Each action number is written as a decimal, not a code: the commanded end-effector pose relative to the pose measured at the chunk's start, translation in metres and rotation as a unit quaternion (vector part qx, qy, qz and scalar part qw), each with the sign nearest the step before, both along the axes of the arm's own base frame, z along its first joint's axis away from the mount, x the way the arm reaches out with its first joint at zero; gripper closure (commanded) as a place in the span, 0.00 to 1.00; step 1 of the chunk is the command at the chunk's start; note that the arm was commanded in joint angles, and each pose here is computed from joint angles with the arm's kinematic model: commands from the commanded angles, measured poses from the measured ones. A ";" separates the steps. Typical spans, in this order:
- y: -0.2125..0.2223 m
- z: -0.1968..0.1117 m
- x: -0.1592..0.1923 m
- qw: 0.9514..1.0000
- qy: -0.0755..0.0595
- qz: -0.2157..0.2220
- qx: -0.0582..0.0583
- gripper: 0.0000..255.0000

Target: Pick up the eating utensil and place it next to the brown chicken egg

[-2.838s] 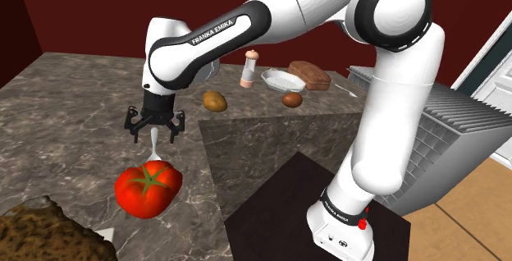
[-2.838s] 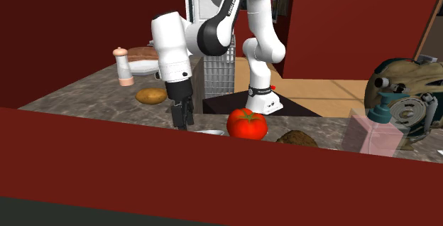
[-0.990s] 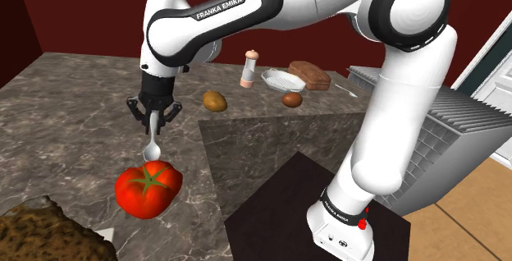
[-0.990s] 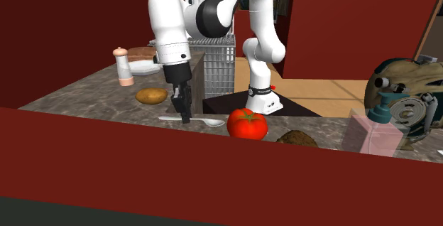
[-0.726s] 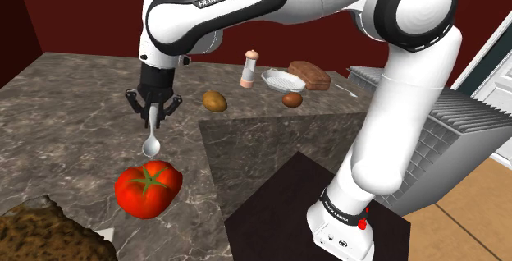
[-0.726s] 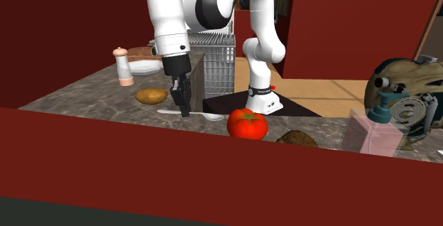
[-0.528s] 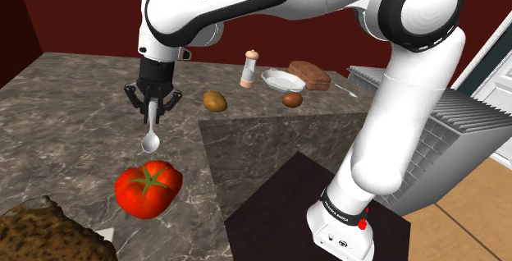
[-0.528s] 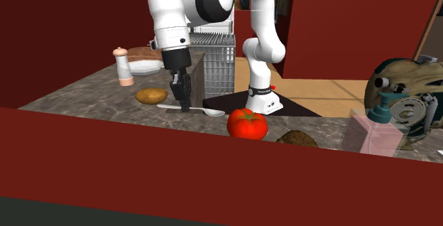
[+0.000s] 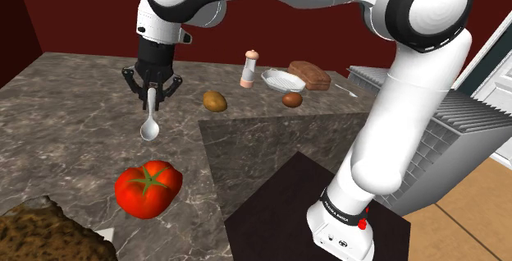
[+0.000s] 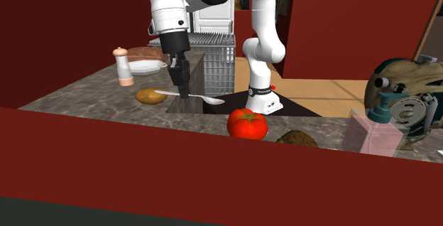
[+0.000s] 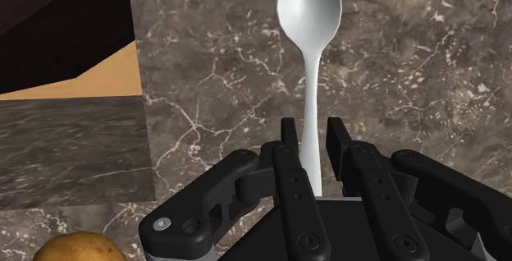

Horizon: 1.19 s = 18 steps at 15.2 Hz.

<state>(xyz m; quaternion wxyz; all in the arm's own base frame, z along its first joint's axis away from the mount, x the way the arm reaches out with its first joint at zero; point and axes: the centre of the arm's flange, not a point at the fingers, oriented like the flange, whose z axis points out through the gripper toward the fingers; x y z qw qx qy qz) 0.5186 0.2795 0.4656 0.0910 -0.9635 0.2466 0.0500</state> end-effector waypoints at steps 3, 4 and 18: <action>-0.013 0.013 -0.001 1.000 0.000 0.000 0.000 1.00; -0.026 0.013 -0.003 1.000 0.000 0.000 0.000 1.00; -0.209 0.014 -0.027 1.000 0.000 0.000 0.000 1.00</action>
